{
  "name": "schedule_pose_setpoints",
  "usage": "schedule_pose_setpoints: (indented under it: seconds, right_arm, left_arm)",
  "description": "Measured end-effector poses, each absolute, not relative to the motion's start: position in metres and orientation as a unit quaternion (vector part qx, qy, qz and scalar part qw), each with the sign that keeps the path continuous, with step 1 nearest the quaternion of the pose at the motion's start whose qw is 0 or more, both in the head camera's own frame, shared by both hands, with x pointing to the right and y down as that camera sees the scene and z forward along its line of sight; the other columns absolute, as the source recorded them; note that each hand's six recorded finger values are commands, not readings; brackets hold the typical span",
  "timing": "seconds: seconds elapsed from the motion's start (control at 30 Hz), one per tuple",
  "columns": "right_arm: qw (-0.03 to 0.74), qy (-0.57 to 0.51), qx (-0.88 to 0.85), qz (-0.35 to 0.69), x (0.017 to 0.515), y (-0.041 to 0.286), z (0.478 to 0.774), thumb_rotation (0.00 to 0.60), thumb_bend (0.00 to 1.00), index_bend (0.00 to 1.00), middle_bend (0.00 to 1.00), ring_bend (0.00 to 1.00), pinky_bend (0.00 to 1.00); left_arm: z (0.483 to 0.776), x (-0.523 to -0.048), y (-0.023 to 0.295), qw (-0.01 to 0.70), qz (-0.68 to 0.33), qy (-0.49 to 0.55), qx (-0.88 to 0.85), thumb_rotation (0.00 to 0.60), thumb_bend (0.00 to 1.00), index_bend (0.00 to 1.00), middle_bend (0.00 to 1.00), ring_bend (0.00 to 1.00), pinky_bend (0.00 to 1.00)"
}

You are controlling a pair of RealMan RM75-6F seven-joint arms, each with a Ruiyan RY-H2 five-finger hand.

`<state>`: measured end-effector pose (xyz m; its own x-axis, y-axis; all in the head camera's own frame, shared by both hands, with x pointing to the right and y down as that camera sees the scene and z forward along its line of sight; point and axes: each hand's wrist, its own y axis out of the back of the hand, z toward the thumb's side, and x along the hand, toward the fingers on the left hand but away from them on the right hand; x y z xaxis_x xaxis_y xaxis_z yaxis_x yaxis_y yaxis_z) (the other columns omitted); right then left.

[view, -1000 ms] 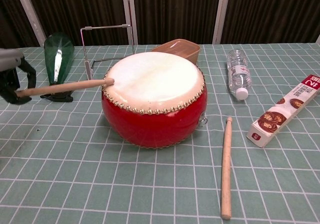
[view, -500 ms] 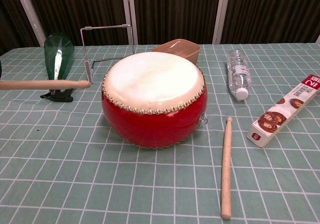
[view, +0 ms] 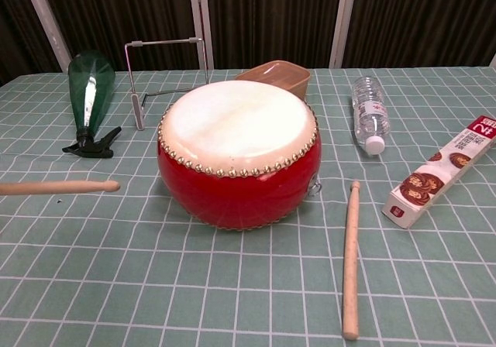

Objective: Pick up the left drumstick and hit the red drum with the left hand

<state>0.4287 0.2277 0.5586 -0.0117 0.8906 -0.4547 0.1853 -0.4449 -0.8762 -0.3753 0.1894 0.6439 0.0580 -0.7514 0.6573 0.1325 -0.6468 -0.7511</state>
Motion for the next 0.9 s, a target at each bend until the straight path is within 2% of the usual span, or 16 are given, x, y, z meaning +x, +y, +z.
schedule_pose_setpoints:
  seconds: [0.1, 0.17, 0.23, 0.4, 0.53, 0.63, 0.9]
  right_arm:
    - [0.309, -0.426, -0.631, 0.570, 0.429, 0.228, 0.559, 0.600, 0.44, 0.00, 0.00, 0.00, 0.04]
    - [0.309, -0.426, -0.631, 0.570, 0.429, 0.228, 0.559, 0.600, 0.44, 0.00, 0.00, 0.00, 0.04]
    - [0.309, -0.425, -0.631, 0.570, 0.429, 0.228, 0.559, 0.600, 0.44, 0.00, 0.00, 0.00, 0.04]
    - [0.308, -0.424, -0.631, 0.572, 0.429, 0.228, 0.559, 0.600, 0.44, 0.00, 0.00, 0.00, 0.04]
    - [0.309, -0.422, -0.631, 0.573, 0.429, 0.228, 0.559, 0.600, 0.44, 0.00, 0.00, 0.00, 0.04]
    - [0.311, -0.422, -0.631, 0.572, 0.429, 0.228, 0.559, 0.600, 0.44, 0.00, 0.00, 0.00, 0.04]
    - [0.340, -0.411, -0.631, 0.563, 0.426, 0.226, 0.555, 0.600, 0.44, 0.00, 0.00, 0.00, 0.00]
  left_arm:
    - [0.648, -0.377, 0.192, 0.340, -0.649, 0.235, -0.639, 0.600, 0.21, 0.43, 0.53, 0.50, 0.63]
    - [0.651, -0.379, 0.193, 0.335, -0.654, 0.231, -0.638, 0.600, 0.17, 0.35, 0.40, 0.37, 0.51]
    - [0.653, -0.380, 0.194, 0.331, -0.656, 0.231, -0.638, 0.600, 0.13, 0.29, 0.31, 0.28, 0.44]
    - [0.650, -0.379, 0.191, 0.324, -0.652, 0.240, -0.643, 0.600, 0.08, 0.20, 0.20, 0.18, 0.35]
    - [0.642, -0.379, 0.189, 0.322, -0.644, 0.251, -0.646, 0.600, 0.04, 0.07, 0.07, 0.05, 0.20]
    - [0.634, -0.378, 0.187, 0.321, -0.634, 0.268, -0.650, 0.600, 0.02, 0.01, 0.01, 0.00, 0.12]
    - [0.590, -0.379, 0.182, 0.371, -0.573, 0.328, -0.653, 0.600, 0.00, 0.00, 0.00, 0.00, 0.01]
